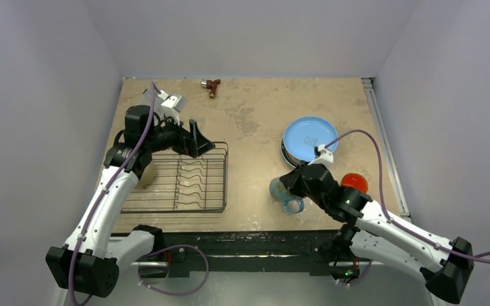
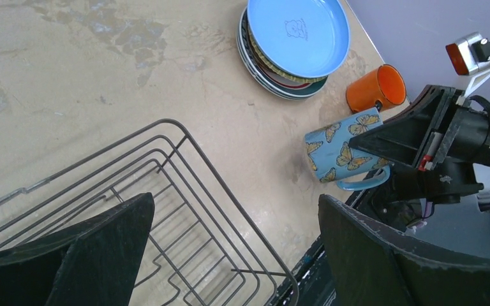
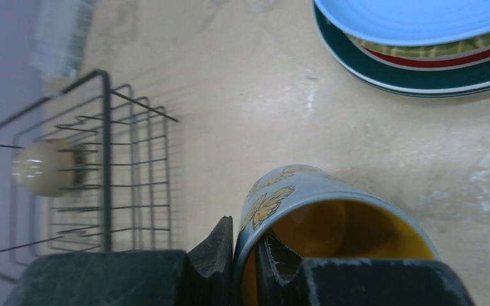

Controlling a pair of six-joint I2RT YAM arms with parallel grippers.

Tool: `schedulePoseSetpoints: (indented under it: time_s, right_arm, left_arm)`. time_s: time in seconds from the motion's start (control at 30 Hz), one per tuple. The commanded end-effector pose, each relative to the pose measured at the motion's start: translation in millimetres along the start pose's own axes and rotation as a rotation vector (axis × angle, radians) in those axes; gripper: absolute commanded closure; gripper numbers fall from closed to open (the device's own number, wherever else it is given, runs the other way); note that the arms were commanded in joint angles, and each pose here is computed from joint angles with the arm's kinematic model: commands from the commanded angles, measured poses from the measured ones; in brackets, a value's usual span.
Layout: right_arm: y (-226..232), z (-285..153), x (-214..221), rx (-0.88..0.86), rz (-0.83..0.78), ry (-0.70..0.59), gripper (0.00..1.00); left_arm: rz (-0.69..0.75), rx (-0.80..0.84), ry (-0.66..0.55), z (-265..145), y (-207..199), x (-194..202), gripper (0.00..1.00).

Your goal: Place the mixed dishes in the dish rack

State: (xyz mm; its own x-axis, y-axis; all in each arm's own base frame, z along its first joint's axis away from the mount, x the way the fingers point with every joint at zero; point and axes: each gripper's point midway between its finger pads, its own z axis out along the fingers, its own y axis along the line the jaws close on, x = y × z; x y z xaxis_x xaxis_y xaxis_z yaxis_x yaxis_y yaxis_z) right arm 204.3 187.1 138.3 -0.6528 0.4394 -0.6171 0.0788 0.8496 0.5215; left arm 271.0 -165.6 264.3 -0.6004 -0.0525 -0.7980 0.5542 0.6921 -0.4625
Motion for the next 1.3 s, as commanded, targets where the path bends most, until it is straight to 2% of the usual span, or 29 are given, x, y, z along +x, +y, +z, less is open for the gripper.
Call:
schedulePoseSetpoints:
  time_s: [0.0, 0.07, 0.2, 0.27, 0.37, 0.57, 0.7, 0.8, 0.9, 1.1, 1.2, 1.27]
  right_arm:
    - [78, -35, -41, -0.402, 0.239, -0.117, 1.0]
    - [91, -46, -48, -0.505, 0.302, -0.129, 1.0]
    - [115, -70, -60, -0.697, 0.448, -0.123, 1.0]
    - [128, -84, -67, -0.811, 0.539, -0.108, 1.0]
    - [135, -94, -78, -0.932, 0.699, -0.094, 1.0]
    - [148, -104, -95, -1.125, 0.872, -0.065, 1.0]
    - [159, -116, -106, -1.277, 0.962, -0.031, 1.0]
    - [172, -121, -110, -1.346, 0.996, 0.028, 1.0]
    - [185, -122, -112, -1.382, 1.003, 0.077, 1.0]
    - [199, -130, -122, -1.432, 1.008, 0.089, 1.0]
    - [204, -130, -125, -1.429, 1.008, 0.095, 1.0]
    - [208, -128, -126, -1.426, 1.007, 0.097, 1.0]
  left_arm:
    - [0.033, 0.052, -0.056, -6, -21, -6, 0.0]
    - [-0.029, 0.091, -0.068, -7, -31, -1, 0.0]
    - [-0.271, 0.229, -0.105, -7, -49, 28, 0.0]
    - [-0.35, 0.342, -0.19, -16, -66, 33, 0.0]
    - [-0.391, 0.418, -0.234, -30, -83, 43, 0.0]
    - [-0.466, 0.491, -0.191, -32, -111, 56, 0.0]
    - [-0.508, 0.461, -0.159, -18, -118, 68, 0.01]
    - [-0.529, 0.415, -0.192, -13, -113, 70, 0.03]
    - [-0.561, 0.328, -0.214, -10, -100, 71, 0.04]
    - [-0.649, 0.28, -0.226, -5, -91, 68, 0.1]
    - [-0.651, 0.288, -0.243, -4, -92, 64, 0.14]
    - [-0.633, 0.347, -0.248, -3, -102, 56, 0.21]
